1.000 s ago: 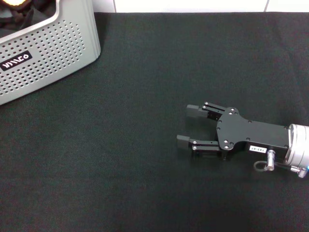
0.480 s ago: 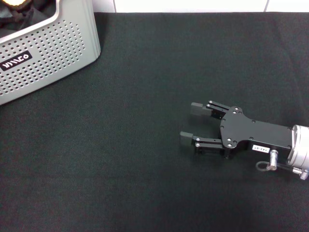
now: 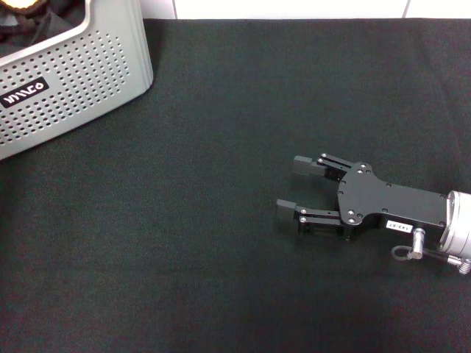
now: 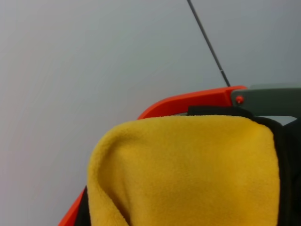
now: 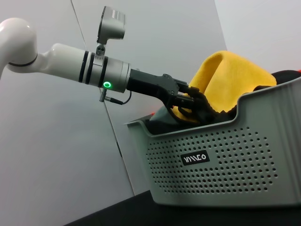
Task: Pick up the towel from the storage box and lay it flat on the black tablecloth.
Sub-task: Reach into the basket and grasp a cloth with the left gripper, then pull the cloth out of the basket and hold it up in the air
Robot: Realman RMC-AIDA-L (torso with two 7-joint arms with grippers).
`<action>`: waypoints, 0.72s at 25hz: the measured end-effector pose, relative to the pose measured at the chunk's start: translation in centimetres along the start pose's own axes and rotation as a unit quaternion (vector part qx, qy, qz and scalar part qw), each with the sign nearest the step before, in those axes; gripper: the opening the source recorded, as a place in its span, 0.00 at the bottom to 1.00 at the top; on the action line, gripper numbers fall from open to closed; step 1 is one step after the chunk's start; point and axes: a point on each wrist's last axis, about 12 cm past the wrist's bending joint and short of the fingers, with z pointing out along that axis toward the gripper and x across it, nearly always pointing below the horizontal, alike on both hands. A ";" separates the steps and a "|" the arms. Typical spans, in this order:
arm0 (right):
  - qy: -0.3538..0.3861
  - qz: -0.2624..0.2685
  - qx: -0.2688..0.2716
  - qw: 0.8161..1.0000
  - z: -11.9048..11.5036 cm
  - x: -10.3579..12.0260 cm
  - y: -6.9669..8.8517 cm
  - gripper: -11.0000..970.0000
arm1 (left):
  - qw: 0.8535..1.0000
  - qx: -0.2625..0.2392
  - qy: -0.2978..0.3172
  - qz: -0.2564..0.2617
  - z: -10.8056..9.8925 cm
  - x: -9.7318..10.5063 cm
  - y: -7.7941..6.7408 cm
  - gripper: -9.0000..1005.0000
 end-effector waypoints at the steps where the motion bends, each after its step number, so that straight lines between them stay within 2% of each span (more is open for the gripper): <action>1: 0.000 -0.001 0.000 1.000 0.0 0.0 0.0 0.90 | 1.000 -0.003 0.000 0.001 0.0 0.0 0.0 0.53; 7: -0.004 0.002 0.008 1.000 -0.1 0.1 -0.1 0.90 | 1.000 -0.003 -0.004 0.002 0.1 -0.3 -0.2 0.53; 12: -0.005 0.004 0.010 1.000 -0.2 0.2 -0.1 0.90 | 1.000 0.003 -0.004 0.007 0.2 -0.5 -0.5 0.32; 18: -0.006 0.001 0.013 1.000 -0.3 0.2 -0.1 0.90 | 1.000 0.003 -0.008 0.008 -0.1 -0.7 -0.7 0.12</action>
